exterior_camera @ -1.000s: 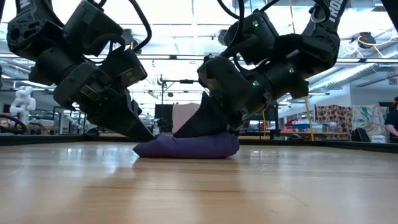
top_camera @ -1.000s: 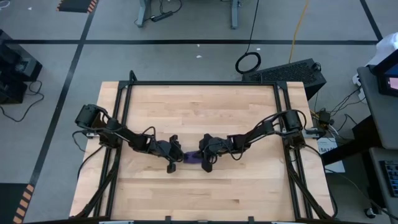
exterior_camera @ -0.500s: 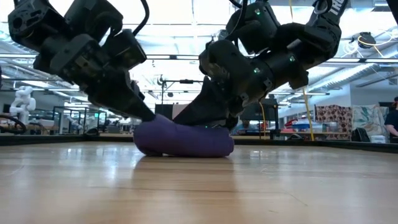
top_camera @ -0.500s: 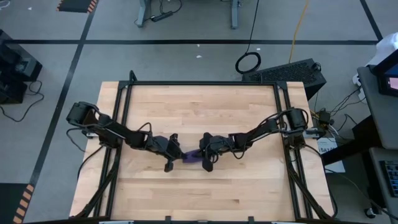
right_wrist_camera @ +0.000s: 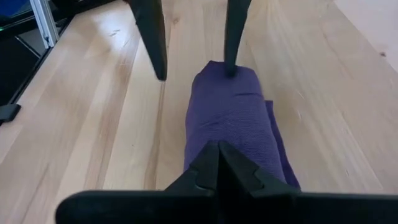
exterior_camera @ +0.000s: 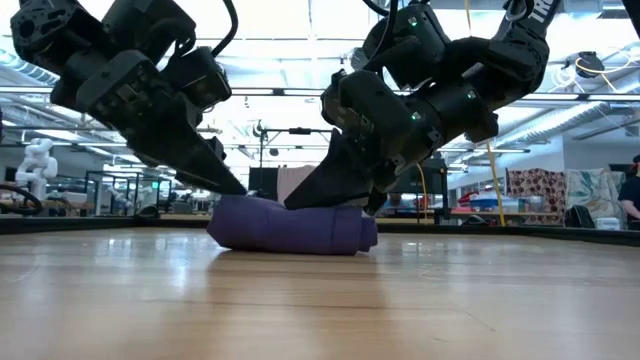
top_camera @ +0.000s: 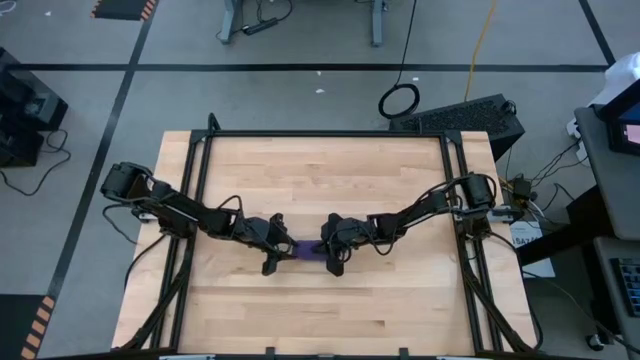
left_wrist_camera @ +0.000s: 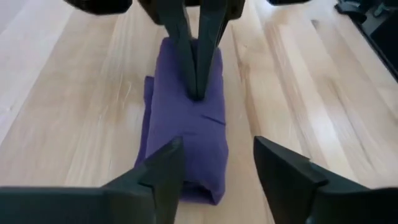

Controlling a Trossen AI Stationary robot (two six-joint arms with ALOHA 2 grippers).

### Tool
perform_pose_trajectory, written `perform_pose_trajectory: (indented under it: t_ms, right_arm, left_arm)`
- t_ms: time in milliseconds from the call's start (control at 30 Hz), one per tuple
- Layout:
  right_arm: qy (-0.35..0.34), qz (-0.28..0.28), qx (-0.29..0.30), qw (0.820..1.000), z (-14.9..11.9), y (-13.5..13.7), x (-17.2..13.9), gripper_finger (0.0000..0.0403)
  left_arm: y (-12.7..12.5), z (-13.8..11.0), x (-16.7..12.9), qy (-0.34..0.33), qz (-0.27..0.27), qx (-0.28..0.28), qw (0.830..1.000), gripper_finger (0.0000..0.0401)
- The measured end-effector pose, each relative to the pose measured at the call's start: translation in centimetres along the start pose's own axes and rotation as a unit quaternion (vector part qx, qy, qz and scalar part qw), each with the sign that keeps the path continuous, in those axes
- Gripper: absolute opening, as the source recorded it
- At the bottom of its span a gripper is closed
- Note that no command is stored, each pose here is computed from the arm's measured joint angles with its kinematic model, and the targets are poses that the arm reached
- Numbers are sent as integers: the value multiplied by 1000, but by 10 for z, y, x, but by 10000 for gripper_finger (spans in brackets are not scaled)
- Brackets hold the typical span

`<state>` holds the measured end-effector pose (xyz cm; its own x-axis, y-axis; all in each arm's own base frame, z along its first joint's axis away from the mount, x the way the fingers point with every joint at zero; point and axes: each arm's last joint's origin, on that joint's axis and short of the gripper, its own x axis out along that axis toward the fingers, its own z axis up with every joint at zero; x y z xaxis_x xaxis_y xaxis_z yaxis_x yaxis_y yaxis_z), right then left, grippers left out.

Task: Roll towel into tight, uniform cylinder
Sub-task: Roll the purple towel on the table, then return to Home Position

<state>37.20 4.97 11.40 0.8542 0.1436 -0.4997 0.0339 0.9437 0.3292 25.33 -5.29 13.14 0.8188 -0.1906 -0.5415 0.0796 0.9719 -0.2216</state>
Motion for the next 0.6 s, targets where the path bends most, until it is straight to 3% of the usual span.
perform_pose_trajectory:
  t_ms: [333,600]
  right_arm:
    - [-4,11,-4,1000,6,3,-5,0]
    - [-31,9,-63,997,43,13,-43,0]
  left_arm:
    - [-3,9,-20,2,1,24,1000,230]
    - [-7,34,-46,-92,28,81,992,230]
